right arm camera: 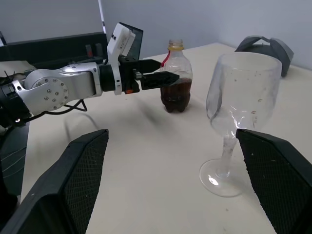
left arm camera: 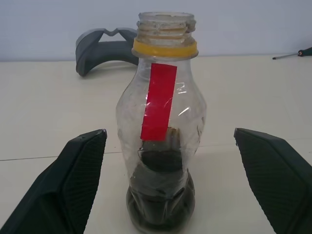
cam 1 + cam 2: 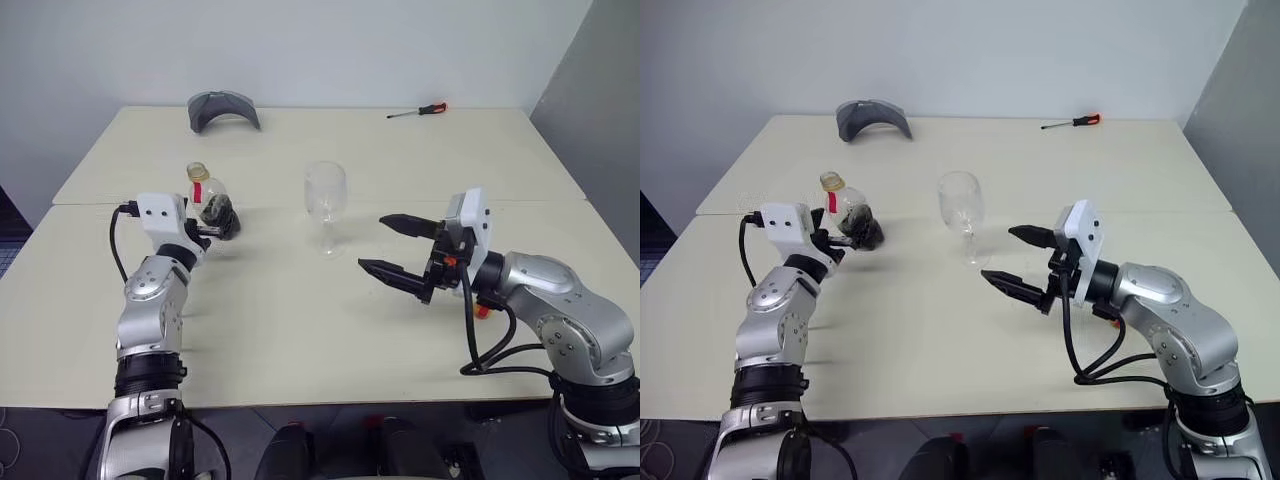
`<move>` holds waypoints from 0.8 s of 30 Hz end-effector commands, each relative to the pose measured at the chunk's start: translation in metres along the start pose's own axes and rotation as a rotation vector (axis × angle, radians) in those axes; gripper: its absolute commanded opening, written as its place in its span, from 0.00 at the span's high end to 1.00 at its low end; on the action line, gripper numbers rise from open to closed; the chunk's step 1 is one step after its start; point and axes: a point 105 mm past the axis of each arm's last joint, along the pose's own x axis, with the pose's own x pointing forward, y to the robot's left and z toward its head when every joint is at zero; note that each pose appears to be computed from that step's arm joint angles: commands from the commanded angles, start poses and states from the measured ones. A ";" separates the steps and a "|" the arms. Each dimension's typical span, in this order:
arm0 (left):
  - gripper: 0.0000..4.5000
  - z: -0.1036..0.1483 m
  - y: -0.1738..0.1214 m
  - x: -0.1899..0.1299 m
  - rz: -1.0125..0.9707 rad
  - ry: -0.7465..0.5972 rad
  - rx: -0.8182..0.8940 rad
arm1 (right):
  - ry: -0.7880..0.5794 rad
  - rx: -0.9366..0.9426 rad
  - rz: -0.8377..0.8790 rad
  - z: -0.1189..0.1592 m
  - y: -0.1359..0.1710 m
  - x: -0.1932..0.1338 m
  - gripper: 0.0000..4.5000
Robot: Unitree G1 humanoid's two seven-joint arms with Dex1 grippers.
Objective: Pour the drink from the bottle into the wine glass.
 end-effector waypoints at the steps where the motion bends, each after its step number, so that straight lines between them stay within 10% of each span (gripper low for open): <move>1: 0.00 0.016 0.000 0.006 -0.018 -0.053 0.030 | -0.039 -0.039 0.009 0.014 0.004 0.001 0.01; 24: 0.09 0.005 0.001 0.046 -0.048 -0.045 0.035 | -0.046 -0.030 -0.022 0.019 0.001 0.000 0.00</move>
